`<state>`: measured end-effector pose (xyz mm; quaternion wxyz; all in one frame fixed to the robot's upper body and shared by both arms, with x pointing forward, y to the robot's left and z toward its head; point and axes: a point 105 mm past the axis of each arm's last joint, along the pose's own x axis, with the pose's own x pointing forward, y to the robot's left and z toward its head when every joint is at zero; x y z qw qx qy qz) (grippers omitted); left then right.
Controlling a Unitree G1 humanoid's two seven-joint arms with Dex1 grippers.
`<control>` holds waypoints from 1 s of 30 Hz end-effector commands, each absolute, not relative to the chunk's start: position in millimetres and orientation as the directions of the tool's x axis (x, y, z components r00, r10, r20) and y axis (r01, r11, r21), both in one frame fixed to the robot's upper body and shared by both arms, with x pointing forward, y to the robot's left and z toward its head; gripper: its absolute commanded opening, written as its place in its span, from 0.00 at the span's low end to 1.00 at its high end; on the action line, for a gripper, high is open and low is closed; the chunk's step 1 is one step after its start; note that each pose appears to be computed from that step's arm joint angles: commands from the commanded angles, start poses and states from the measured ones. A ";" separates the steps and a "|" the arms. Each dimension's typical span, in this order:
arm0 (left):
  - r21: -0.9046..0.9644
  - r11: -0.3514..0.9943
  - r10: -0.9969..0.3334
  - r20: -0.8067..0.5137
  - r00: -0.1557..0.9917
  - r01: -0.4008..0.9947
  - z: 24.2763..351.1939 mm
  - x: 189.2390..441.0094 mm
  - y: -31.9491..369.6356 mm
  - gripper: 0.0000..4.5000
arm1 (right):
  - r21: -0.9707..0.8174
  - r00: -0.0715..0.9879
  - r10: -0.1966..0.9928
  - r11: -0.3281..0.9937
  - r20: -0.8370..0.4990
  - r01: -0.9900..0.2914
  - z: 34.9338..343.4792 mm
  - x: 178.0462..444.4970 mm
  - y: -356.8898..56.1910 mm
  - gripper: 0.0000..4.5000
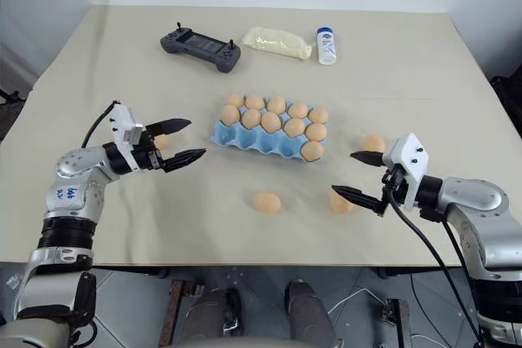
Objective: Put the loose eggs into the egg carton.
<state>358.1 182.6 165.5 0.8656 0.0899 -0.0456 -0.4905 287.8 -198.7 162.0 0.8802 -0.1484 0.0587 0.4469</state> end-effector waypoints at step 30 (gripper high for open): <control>0.159 0.294 -0.952 -0.041 0.303 0.943 171.3 344.8 153.1 1.00 | -0.184 0.760 0.573 0.748 -0.307 -0.638 161.6 201.4 -218.4 1.00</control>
